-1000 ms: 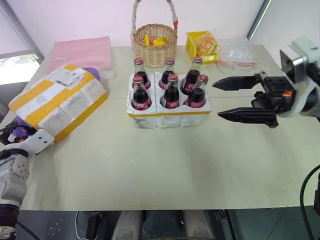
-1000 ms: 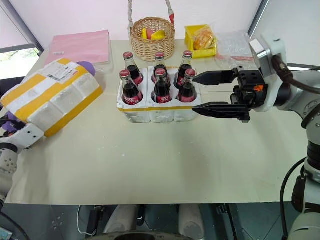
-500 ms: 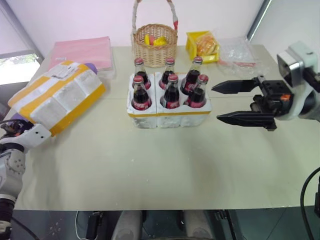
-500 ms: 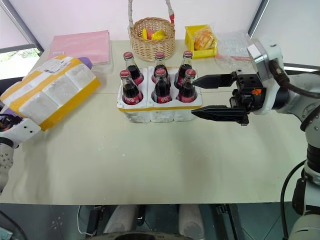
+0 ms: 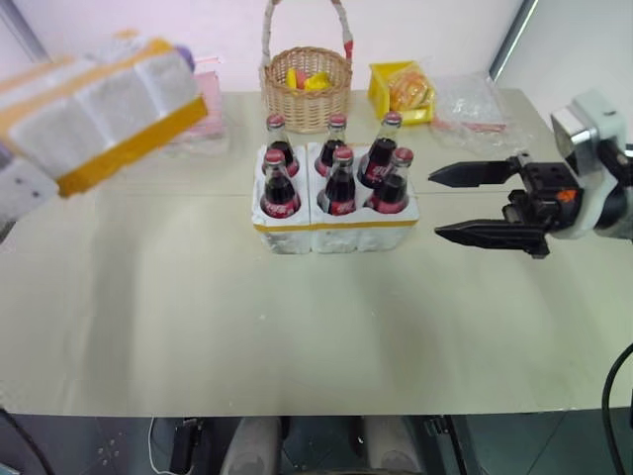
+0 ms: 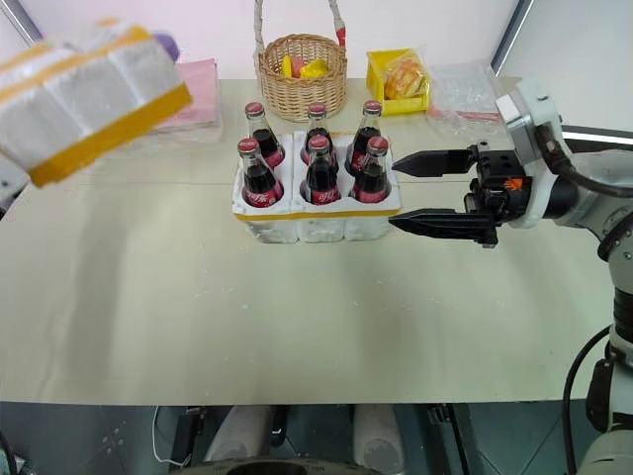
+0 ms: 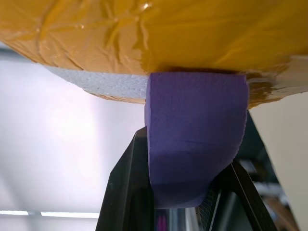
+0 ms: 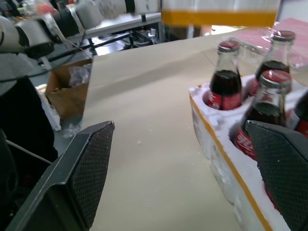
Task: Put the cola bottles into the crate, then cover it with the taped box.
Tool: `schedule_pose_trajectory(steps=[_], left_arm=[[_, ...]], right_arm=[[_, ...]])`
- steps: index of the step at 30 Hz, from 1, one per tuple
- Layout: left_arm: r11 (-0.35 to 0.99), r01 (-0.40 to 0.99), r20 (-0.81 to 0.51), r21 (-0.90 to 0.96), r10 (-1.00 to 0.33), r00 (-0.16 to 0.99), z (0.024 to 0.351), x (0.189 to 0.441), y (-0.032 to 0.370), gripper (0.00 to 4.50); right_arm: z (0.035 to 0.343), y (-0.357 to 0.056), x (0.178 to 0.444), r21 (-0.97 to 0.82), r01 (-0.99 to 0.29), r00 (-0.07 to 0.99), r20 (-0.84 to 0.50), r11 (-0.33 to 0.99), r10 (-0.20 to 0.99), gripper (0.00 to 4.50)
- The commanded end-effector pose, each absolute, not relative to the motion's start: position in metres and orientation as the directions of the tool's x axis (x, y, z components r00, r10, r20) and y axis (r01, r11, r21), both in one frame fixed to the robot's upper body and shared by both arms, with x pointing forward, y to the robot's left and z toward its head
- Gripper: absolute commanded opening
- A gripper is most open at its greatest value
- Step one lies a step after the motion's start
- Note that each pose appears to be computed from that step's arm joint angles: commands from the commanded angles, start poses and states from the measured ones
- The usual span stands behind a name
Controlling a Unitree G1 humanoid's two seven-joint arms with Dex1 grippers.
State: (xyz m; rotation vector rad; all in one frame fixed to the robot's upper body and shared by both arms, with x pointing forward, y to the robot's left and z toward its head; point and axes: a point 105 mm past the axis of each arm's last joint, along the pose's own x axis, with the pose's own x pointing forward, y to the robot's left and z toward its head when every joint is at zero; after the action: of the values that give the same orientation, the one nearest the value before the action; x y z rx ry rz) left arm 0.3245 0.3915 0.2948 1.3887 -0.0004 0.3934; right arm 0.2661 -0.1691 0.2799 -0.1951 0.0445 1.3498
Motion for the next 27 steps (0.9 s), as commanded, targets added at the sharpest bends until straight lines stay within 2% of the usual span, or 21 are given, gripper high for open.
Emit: schedule_pose_trajectory(steps=[1,7,16,21,27], left_arm=[[0.148,-0.332,0.309,0.932,0.157,0.938,0.339,0.327,0.362,0.53],[0.230,-0.227,0.259,0.946,-0.122,0.958,0.354,0.344,0.293,0.53],[0.225,-0.096,0.183,0.970,-0.409,0.894,0.334,0.357,0.206,0.53],[0.141,-0.072,0.136,0.987,-0.525,0.840,0.315,0.362,0.182,0.53],[0.032,-0.074,0.079,0.997,-0.540,0.838,0.301,0.378,0.184,0.53]], right_arm=[[0.289,-0.176,0.264,-0.141,-0.965,0.241,-0.131,0.222,0.962,4.50],[0.287,-0.184,0.267,-0.161,-0.947,0.301,-0.141,0.278,0.943,4.50],[0.281,-0.192,0.264,-0.140,-0.935,0.342,-0.125,0.325,0.931,4.50],[0.281,-0.202,0.267,-0.140,-0.918,0.387,-0.122,0.371,0.914,4.50],[0.287,-0.204,0.265,-0.129,-0.911,0.404,-0.089,0.391,0.911,4.50]])
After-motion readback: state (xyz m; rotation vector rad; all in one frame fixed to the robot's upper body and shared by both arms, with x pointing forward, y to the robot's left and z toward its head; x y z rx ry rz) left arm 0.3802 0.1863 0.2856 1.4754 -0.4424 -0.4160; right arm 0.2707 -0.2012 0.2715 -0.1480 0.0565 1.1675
